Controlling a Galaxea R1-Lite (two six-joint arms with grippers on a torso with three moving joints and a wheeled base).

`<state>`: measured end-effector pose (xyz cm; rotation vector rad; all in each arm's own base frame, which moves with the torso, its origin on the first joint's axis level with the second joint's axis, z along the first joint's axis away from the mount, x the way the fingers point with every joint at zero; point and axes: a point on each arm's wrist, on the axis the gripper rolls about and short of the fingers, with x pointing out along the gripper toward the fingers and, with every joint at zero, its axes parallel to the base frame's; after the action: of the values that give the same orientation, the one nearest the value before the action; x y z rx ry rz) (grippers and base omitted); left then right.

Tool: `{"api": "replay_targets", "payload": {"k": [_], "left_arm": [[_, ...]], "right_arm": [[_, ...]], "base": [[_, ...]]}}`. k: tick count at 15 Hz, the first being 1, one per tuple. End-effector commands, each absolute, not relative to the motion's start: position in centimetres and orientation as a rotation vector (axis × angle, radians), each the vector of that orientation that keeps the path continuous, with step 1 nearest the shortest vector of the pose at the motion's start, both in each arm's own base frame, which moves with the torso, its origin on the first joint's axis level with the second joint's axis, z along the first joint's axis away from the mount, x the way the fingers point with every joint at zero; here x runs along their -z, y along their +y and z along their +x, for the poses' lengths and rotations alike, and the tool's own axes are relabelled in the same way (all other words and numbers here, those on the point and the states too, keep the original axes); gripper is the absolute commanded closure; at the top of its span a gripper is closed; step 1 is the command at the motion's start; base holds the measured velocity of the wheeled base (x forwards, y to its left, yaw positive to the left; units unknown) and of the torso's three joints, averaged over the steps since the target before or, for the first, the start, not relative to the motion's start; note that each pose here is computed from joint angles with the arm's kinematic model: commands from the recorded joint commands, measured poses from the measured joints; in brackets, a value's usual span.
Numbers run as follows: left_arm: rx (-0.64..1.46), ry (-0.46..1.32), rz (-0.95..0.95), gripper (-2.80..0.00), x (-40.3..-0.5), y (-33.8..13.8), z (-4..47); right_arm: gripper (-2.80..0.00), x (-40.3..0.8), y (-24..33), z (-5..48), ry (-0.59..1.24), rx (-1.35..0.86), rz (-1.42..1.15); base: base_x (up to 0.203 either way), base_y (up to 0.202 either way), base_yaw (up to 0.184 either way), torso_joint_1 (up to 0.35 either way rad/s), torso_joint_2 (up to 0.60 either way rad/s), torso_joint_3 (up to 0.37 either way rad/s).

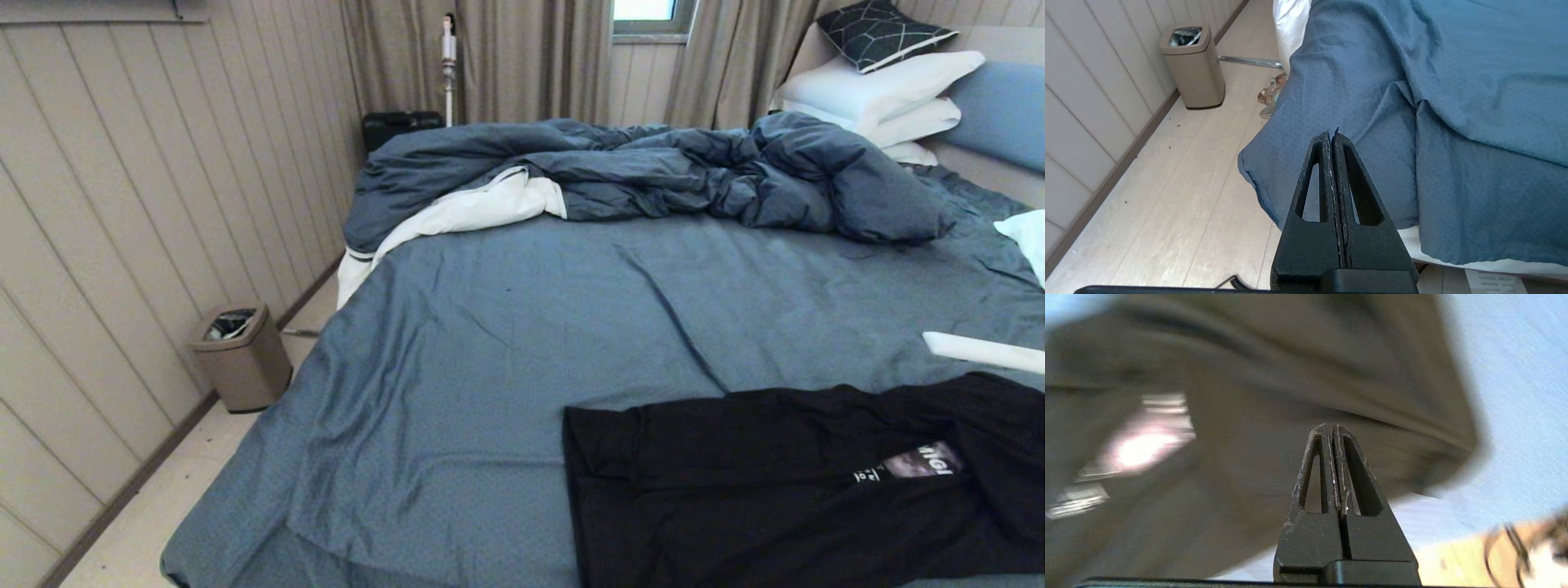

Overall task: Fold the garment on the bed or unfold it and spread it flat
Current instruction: Unford the black T-shirt

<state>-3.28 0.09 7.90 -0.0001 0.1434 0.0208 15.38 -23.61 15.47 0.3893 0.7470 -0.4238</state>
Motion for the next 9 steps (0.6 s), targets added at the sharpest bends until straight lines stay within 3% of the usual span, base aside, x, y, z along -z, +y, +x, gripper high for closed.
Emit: {"api": "replay_targets", "payload": {"k": [1, 5, 9], "left_arm": [[-0.022, 0.146, 0.0, 0.0, -7.9, 0.1, -3.3], [-0.022, 0.146, 0.001, 0.0, -7.9, 0.1, -3.3], [-0.034, 0.161, 0.001, 0.0, -8.1, 0.1, -3.2]], "right_arm": [[0.0, -19.0, -20.4, 15.8, 0.657, 0.377, 0.304], [0.0, -24.3, -13.4, 17.8, 0.509, 0.178, 0.247], [0.0, -26.7, -6.9, 18.7, 0.465, -0.072, 0.239]], "base": [[0.0, 0.0, 0.0, 0.0, 0.0, 0.0], [0.0, 0.0, 0.0, 0.0, 0.0, 0.0], [0.0, 0.0, 0.0, 0.0, 0.0, 0.0]]}}
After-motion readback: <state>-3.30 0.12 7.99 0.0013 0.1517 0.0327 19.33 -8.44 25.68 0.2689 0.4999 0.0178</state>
